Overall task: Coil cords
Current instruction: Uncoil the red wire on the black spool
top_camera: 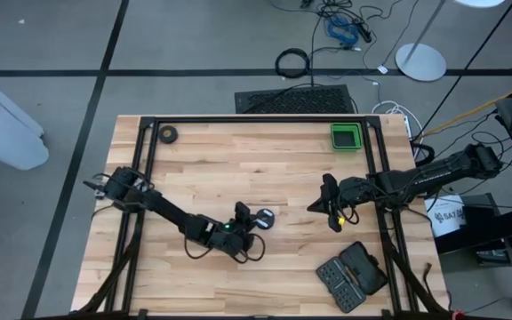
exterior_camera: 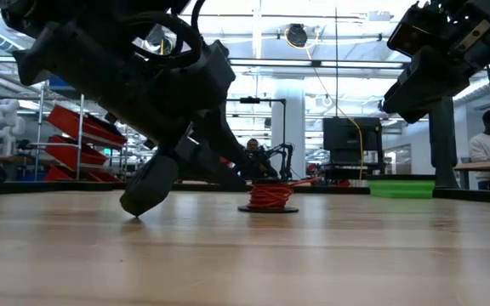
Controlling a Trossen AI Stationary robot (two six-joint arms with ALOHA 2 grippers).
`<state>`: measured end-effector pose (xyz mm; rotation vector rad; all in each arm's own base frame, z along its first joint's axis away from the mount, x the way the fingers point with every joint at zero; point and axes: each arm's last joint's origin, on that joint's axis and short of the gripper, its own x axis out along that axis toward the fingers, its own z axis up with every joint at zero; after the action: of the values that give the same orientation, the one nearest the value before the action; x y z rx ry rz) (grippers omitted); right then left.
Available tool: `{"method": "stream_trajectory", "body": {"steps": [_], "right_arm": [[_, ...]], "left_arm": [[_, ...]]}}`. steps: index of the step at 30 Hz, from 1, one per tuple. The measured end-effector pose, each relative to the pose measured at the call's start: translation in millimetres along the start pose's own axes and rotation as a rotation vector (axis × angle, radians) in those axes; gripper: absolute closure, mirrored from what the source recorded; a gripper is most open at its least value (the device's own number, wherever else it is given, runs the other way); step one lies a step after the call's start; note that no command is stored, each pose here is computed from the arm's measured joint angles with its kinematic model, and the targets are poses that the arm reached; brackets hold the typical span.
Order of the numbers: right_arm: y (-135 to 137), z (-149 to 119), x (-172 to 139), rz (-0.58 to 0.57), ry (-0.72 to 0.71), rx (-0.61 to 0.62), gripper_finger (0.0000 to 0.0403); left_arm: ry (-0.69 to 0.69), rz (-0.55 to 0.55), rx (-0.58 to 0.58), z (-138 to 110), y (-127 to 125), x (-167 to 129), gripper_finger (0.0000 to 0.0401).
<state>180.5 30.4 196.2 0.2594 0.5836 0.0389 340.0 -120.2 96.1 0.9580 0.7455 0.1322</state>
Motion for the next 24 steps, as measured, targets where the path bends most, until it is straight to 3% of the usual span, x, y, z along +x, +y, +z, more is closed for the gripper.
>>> {"method": "stream_trajectory", "body": {"steps": [24], "right_arm": [[1.8, 5.4, -0.2, 0.02, -0.055, -0.007, 0.0403]], "left_arm": [[0.003, 0.017, 0.095, 4.7, -2.9, 6.7, 0.0265]]}}
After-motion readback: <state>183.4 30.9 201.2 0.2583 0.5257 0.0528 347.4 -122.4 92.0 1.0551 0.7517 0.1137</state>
